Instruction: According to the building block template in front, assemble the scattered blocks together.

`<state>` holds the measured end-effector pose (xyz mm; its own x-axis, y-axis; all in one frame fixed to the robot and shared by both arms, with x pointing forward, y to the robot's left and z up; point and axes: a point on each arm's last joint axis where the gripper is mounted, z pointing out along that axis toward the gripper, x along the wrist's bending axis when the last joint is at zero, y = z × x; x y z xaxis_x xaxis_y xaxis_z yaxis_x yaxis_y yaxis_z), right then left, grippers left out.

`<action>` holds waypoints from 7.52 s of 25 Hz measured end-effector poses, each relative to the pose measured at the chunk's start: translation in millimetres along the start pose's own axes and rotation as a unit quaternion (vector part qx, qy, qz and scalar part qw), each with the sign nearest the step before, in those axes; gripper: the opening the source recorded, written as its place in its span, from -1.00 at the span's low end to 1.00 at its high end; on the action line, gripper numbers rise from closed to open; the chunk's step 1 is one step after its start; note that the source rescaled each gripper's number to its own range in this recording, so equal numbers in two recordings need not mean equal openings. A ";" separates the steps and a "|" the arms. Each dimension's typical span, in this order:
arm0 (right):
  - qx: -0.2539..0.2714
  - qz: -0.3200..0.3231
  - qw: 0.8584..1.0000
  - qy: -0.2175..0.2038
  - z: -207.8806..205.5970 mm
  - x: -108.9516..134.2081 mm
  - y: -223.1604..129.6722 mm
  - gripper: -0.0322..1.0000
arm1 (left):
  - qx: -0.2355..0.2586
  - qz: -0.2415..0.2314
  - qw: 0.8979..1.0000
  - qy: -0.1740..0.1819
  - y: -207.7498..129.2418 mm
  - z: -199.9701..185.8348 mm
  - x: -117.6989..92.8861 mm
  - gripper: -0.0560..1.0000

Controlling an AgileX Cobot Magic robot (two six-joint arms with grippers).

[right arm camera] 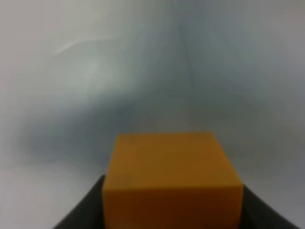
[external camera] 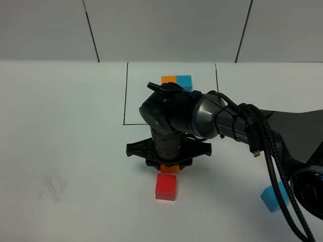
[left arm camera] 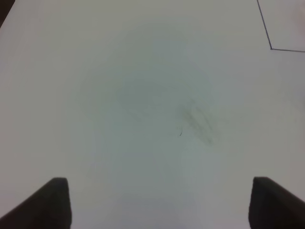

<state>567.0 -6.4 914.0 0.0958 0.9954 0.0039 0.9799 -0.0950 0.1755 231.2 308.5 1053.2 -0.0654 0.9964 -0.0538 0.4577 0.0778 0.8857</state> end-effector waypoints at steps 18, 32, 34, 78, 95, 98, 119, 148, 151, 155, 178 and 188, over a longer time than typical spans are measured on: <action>0.001 0.012 1.000 0.007 1.8 1.4 -0.3 -0.40 | 0.000 0.000 1.000 0.000 0.0 0.0 0.0 0.35; 0.034 0.025 0.999 -0.005 22.4 2.6 -7.1 -0.40 | 0.000 0.000 1.000 0.000 0.0 0.0 0.0 0.35; 0.036 0.025 0.999 -0.004 22.8 2.8 -7.5 -0.40 | 0.000 0.000 1.000 0.000 0.0 0.0 0.0 0.35; 0.005 -0.050 0.999 0.008 2.9 2.0 -1.1 0.81 | 0.000 0.000 1.000 0.000 0.0 0.0 0.1 0.35; -0.270 0.022 0.962 -0.033 -239.1 -180.1 63.0 0.86 | 0.000 0.000 1.000 0.000 0.0 0.0 0.1 0.35; -0.268 -0.010 0.960 -0.075 -271.0 -219.4 47.5 0.84 | 0.000 0.000 1.000 0.000 0.0 0.0 0.1 0.35; -0.065 -0.171 0.981 -0.069 -187.3 -266.3 -79.9 0.64 | 0.000 0.000 1.000 0.000 0.0 0.0 0.1 0.35; -0.012 -0.185 0.983 0.000 -67.4 -230.9 -50.5 0.60 | 0.000 0.000 1.000 0.000 0.0 0.0 0.1 0.35; -0.021 -0.170 0.985 0.004 -63.2 -229.0 -47.4 0.60 | 0.000 0.000 1.000 0.000 0.0 0.0 0.1 0.35; -0.028 -0.167 0.986 0.007 -63.4 -228.3 -46.3 0.60 | 0.000 0.000 1.000 0.000 0.0 0.0 0.1 0.35; 0.007 -0.206 0.979 -0.003 -38.2 -222.4 -45.8 0.60 | 0.000 0.000 1.000 0.000 0.0 0.0 0.1 0.35; 0.007 -0.210 0.978 -0.001 -21.2 -224.2 -54.1 0.60 | -0.001 0.000 1.000 0.000 0.1 0.0 0.1 0.35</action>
<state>488.9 -224.2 924.5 -0.3154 0.9466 -0.0669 0.9351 0.3221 0.1477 231.2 308.5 1053.2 -0.0657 0.9964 -0.0531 0.4569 0.0774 0.8862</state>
